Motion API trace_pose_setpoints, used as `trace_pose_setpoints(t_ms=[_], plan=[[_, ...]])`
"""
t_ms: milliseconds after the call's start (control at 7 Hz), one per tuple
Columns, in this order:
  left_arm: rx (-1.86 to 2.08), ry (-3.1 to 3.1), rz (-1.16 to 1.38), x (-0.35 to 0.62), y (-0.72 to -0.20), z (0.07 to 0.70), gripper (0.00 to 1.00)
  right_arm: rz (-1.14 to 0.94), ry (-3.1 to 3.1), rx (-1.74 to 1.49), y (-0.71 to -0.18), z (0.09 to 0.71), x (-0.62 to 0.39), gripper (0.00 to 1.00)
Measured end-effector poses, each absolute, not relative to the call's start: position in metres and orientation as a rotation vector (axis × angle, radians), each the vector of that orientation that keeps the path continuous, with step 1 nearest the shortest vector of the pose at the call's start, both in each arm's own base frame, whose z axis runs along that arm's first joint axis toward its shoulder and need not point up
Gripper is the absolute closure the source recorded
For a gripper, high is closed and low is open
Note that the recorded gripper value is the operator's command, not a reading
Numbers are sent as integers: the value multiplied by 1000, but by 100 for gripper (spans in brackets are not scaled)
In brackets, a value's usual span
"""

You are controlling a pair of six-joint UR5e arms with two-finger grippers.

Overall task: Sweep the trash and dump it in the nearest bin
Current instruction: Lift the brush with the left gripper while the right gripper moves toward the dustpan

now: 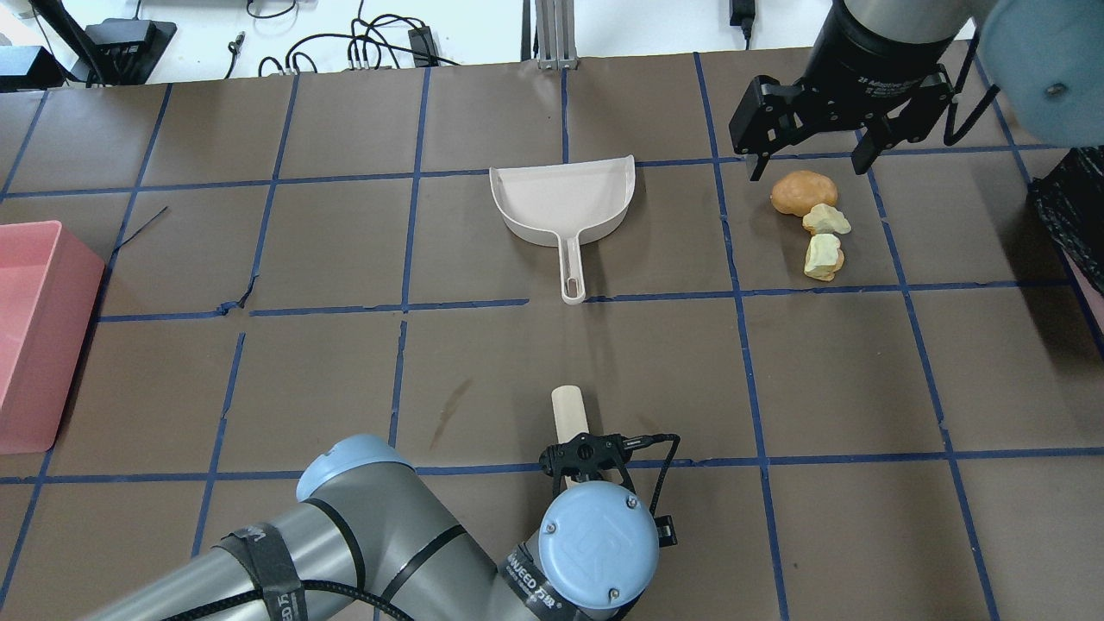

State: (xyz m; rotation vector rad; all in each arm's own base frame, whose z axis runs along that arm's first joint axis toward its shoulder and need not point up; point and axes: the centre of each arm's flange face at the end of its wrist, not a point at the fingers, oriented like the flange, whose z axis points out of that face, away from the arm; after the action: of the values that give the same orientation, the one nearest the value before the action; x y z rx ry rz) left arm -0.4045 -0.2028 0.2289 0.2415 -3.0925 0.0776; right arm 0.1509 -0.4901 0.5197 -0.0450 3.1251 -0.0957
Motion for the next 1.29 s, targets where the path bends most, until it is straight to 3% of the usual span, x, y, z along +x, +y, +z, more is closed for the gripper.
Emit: trace_pose_setpoints(t_ms=[571, 714, 857, 1000, 1286], plan=[[241, -3103, 66, -403, -194, 223, 4, 49, 3126, -18, -487, 508, 141, 0], [240, -3105, 65, -402, -193, 222, 33, 58, 3125, -18, -486, 508, 141, 0], [238, -3108, 67, -402, -193, 222, 79, 57, 3121, -18, -486, 508, 141, 0], [234, -3110, 70, -402, -193, 222, 100, 56, 3118, -17, -486, 508, 142, 0], [228, -3111, 72, -402, -194, 222, 100, 62, 3118, -14, -486, 507, 141, 0]])
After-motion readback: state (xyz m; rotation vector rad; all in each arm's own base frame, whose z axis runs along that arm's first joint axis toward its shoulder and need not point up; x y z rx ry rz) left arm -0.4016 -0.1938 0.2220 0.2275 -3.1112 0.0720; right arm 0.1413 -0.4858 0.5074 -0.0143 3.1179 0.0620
